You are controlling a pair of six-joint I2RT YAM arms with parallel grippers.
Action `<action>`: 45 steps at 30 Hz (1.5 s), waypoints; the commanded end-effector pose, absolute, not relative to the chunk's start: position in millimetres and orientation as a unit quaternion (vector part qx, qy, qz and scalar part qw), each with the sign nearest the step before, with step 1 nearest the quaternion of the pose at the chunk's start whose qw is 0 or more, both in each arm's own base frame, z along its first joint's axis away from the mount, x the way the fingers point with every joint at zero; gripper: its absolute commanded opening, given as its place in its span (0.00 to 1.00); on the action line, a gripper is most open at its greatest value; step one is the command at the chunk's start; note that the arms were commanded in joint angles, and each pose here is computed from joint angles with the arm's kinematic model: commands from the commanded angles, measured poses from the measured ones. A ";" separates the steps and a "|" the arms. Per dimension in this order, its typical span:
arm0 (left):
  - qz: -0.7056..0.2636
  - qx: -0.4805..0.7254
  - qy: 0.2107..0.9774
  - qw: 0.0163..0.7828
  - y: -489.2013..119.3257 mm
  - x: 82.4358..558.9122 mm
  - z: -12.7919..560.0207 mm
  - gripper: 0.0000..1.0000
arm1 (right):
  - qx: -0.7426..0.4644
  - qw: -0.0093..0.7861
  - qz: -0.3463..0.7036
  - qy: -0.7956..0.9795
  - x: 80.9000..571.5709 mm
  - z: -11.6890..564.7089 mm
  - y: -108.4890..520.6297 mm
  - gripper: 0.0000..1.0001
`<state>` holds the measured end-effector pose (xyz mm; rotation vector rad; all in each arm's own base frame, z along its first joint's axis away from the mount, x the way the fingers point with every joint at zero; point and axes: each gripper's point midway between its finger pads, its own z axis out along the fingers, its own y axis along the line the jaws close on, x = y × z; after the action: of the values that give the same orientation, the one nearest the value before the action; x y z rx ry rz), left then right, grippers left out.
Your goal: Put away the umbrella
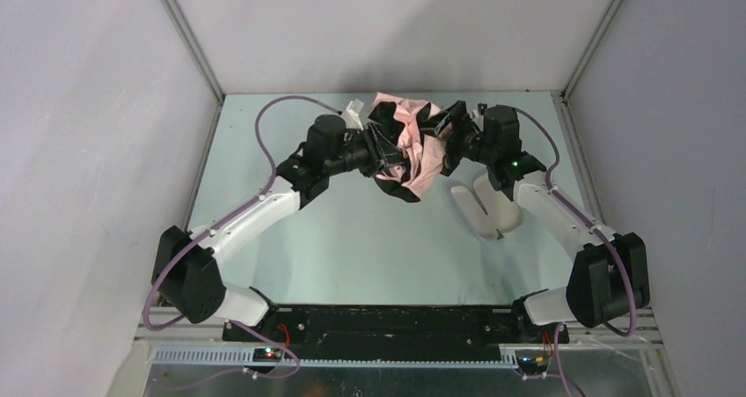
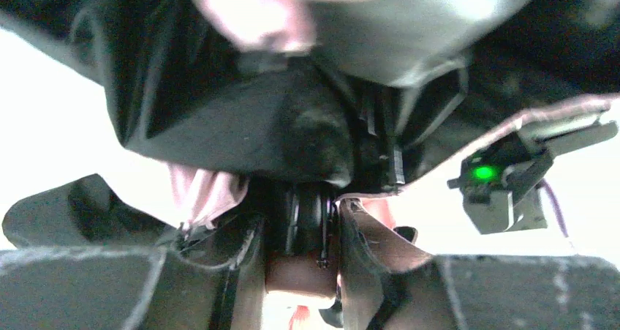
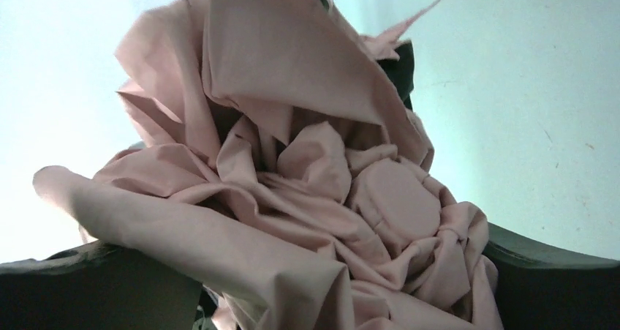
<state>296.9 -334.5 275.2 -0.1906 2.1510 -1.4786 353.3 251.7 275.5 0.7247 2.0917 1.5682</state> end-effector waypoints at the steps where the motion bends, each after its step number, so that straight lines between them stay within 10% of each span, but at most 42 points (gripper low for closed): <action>1: -0.500 0.098 0.810 0.290 -354.3 252.4 276.9 0.00 | 0.263 0.232 0.603 0.716 363.0 323.5 250.4 1.00; 16: -0.335 0.275 0.794 0.427 -368.8 253.5 264.3 0.00 | 0.333 0.088 0.571 0.745 345.0 290.0 263.8 0.99; 23: -0.283 0.359 0.758 0.466 -374.2 260.2 261.4 0.00 | 0.328 0.038 0.546 0.770 329.5 265.9 273.3 0.63; 30: -0.317 0.355 0.748 0.464 -381.0 252.6 252.2 0.00 | 0.291 0.046 0.545 0.785 334.0 251.4 273.1 0.00; 36: -0.352 0.272 0.814 0.374 -372.5 238.3 215.3 0.42 | 0.239 0.119 0.574 0.774 350.5 248.3 260.3 0.00; 39: -0.398 0.219 0.814 0.361 -356.2 226.2 221.8 0.85 | 0.202 0.177 0.598 0.755 358.2 259.3 250.7 0.00; 45: -0.438 0.111 0.797 0.401 -304.2 235.0 262.6 0.97 | 0.091 0.217 0.635 0.736 351.0 276.1 256.1 0.00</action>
<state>244.8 -320.3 205.3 0.4371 2.1239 -0.9184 349.2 247.7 209.6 0.6986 2.2965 1.6272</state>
